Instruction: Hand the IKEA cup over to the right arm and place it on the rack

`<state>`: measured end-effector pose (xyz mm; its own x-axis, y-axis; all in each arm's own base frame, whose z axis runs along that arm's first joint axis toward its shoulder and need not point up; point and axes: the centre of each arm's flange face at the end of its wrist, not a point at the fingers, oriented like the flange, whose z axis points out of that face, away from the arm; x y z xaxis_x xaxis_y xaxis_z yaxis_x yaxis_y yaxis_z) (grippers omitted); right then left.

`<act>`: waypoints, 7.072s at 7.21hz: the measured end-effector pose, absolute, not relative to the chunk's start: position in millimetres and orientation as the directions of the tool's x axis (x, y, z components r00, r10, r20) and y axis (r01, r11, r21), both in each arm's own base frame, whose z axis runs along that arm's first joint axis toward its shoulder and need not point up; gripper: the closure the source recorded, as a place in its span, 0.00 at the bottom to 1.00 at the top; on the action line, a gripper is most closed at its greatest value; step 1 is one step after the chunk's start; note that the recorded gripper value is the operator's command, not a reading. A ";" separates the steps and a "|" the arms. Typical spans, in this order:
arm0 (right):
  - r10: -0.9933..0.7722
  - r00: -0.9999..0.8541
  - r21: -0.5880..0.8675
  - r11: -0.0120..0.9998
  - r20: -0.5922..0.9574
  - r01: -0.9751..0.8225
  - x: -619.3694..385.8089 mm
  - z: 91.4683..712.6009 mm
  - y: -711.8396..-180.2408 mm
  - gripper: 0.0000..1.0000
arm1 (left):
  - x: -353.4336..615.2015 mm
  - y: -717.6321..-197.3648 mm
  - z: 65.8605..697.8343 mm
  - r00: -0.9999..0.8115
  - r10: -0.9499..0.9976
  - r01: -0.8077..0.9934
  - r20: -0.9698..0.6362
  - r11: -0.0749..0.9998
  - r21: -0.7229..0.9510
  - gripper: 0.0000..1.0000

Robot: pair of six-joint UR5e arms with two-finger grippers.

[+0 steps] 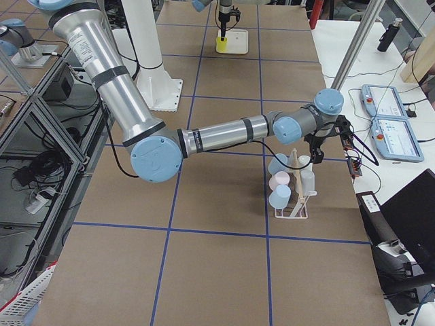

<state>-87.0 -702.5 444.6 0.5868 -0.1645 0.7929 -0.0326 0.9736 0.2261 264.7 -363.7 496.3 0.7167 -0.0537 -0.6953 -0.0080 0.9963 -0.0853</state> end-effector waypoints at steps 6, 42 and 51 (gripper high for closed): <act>-0.032 0.494 0.134 0.976 0.869 -0.172 -103.0 363.4 -621.7 0.02 | 273.8 -358.7 506.2 0.727 -0.049 -0.029 -0.685 0.994 -0.102 1.00; 0.107 -0.695 -0.156 0.988 0.711 -0.007 -341.9 148.5 -330.9 0.21 | 389.6 -302.3 176.8 -0.639 -0.669 -0.537 -0.379 0.741 -0.403 1.00; 0.074 -0.687 -0.156 0.986 0.723 -0.058 -326.2 163.6 -342.7 0.90 | 347.1 -339.7 215.3 -0.696 -0.599 -0.413 -0.396 0.785 -0.462 0.00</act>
